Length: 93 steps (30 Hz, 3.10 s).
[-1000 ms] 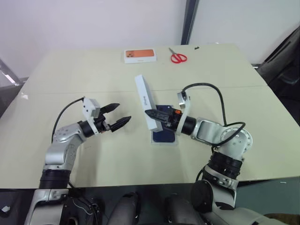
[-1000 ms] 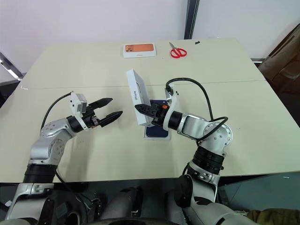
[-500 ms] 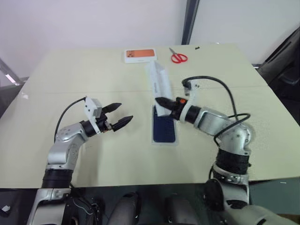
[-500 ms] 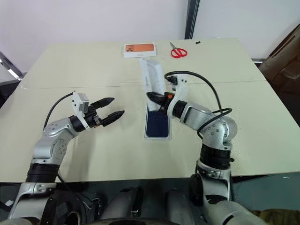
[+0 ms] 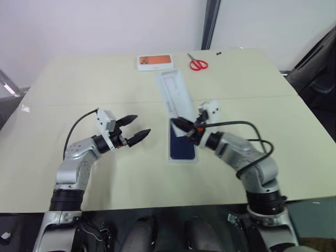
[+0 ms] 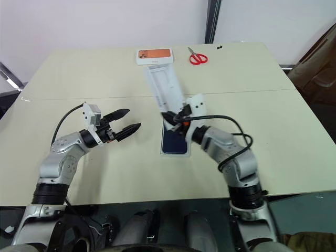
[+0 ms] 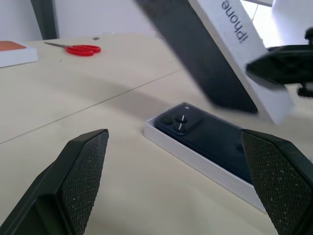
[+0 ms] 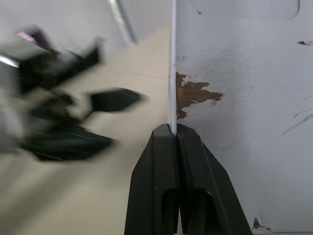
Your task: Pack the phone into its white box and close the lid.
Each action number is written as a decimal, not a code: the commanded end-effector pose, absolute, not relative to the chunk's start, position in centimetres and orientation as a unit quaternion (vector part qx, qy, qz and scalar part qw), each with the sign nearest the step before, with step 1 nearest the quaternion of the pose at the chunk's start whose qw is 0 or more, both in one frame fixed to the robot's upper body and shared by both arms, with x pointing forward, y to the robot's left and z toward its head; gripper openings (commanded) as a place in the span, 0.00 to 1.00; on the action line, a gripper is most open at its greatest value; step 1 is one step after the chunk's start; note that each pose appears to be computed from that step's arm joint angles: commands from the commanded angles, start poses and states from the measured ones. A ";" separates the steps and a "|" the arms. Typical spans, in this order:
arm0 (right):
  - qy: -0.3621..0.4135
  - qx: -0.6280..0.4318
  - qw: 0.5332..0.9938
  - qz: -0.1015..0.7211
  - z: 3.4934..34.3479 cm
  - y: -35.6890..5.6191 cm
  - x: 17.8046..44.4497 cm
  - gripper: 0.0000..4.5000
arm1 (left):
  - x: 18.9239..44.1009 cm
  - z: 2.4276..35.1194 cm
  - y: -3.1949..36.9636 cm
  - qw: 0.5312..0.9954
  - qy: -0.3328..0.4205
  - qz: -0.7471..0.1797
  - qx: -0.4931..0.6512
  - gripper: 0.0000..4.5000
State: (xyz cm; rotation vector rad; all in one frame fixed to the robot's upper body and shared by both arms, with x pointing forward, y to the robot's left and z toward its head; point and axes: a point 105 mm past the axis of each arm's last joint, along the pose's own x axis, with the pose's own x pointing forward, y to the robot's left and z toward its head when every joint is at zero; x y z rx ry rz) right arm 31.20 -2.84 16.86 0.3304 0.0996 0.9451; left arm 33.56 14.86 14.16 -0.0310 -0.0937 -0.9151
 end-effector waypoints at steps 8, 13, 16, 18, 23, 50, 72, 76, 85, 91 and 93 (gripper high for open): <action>0.131 0.332 0.777 0.518 17.3 -0.2 29.0 0.01 | 33.6 15.8 14.9 0.893 -0.069 -0.444 -0.011 1.00; 0.200 0.357 0.745 0.526 15.7 -0.4 28.1 0.01 | 33.5 15.8 15.0 0.894 -0.071 -0.442 -0.013 1.00; 0.211 0.374 0.740 0.518 15.5 -0.7 28.3 0.01 | 33.1 15.5 14.6 0.889 -0.066 -0.453 -0.017 1.00; 0.220 0.387 0.741 0.503 15.2 -0.8 28.7 0.01 | 32.8 15.1 14.3 0.886 -0.059 -0.459 -0.017 1.00; 0.223 0.422 0.723 0.499 16.0 -1.1 28.8 0.01 | 32.7 15.6 14.7 0.887 -0.062 -0.456 -0.024 1.00; 0.308 0.470 0.718 0.410 12.8 -3.4 28.5 0.00 | 31.9 13.1 11.9 0.871 -0.028 -0.488 -0.052 0.04; 0.203 0.125 0.891 0.387 14.4 -14.2 32.4 0.75 | 33.5 13.2 7.4 0.859 -0.046 -0.504 -0.077 0.03; 0.192 0.065 0.902 0.383 14.5 -15.3 32.8 0.75 | 33.4 13.1 6.7 0.853 -0.045 -0.516 -0.073 0.03; 0.110 -0.004 0.924 0.366 15.9 -15.8 34.7 0.75 | 33.9 14.3 8.1 0.863 -0.055 -0.496 -0.076 0.03; 0.071 -0.064 0.939 0.330 16.2 -15.9 36.6 0.12 | 36.2 14.0 10.6 0.904 -0.036 -0.421 -0.058 0.03; 0.061 -0.097 0.934 0.338 16.0 -15.0 36.7 0.01 | 37.1 12.8 10.9 0.918 -0.006 -0.396 -0.041 0.03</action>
